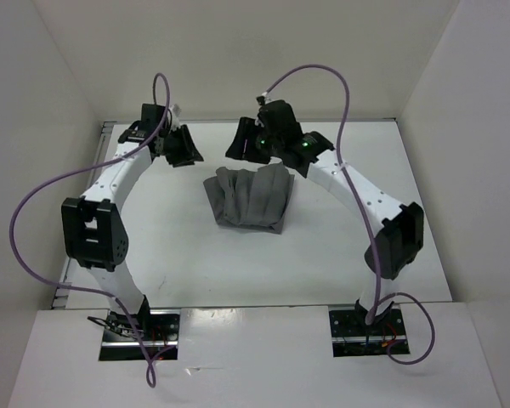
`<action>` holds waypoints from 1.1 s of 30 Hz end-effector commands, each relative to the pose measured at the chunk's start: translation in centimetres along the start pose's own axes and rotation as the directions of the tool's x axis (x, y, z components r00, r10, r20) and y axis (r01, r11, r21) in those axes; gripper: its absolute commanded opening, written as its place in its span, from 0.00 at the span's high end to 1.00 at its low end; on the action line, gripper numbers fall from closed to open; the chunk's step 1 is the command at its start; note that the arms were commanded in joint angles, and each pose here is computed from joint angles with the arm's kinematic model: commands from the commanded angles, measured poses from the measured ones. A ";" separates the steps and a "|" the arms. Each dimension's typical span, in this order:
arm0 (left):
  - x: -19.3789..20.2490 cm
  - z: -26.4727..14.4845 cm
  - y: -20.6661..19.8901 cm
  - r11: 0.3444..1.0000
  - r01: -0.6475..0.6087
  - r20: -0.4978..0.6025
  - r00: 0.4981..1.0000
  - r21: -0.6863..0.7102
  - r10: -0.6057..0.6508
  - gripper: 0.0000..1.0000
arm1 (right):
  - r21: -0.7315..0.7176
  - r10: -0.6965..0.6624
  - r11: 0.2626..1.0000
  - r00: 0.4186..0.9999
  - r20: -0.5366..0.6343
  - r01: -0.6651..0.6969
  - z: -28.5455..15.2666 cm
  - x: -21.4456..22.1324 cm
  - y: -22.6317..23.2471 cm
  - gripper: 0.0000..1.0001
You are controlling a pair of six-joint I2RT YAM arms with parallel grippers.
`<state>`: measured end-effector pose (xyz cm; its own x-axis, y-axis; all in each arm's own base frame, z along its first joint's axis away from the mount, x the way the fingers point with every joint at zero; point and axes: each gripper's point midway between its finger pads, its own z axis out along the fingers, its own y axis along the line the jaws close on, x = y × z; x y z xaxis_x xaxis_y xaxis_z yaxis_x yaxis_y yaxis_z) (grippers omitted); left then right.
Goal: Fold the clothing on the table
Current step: Fold the skirt
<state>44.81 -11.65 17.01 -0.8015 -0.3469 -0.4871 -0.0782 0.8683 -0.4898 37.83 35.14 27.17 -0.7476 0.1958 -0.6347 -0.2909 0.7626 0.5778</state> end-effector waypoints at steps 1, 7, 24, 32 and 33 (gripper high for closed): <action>3.2 -2.9 -8.2 0.939 -0.153 -0.085 0.978 0.309 0.188 0.57 | 0.128 -0.021 0.992 0.995 0.094 0.008 -1.6 -1.8 -2.9 0.42; 8.0 -4.3 -17.2 0.718 -0.112 -0.189 0.926 0.687 0.325 0.74 | 0.301 0.120 0.937 0.971 0.204 -0.179 -3.9 -2.4 -9.2 0.59; 13.9 5.7 0.0 0.976 0.024 -0.444 0.893 0.216 0.076 0.77 | 0.303 0.204 0.917 0.957 0.204 -0.260 -7.4 0.2 -12.4 0.61; 16.4 6.7 4.0 0.997 0.014 -0.486 0.873 0.082 0.028 0.77 | 0.308 0.214 0.913 0.956 0.201 -0.269 -8.0 1.1 -12.7 0.58; 16.3 7.3 4.0 0.997 0.015 -0.488 0.872 0.081 0.026 0.78 | 0.298 0.212 0.916 0.954 0.210 -0.269 -8.4 0.8 -12.4 0.58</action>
<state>35.51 -16.73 2.85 -0.9881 -0.1383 -0.0676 -0.0728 0.8068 -0.5863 36.14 21.15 21.13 -0.6971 0.4418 -0.5646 0.1325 0.8534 0.5042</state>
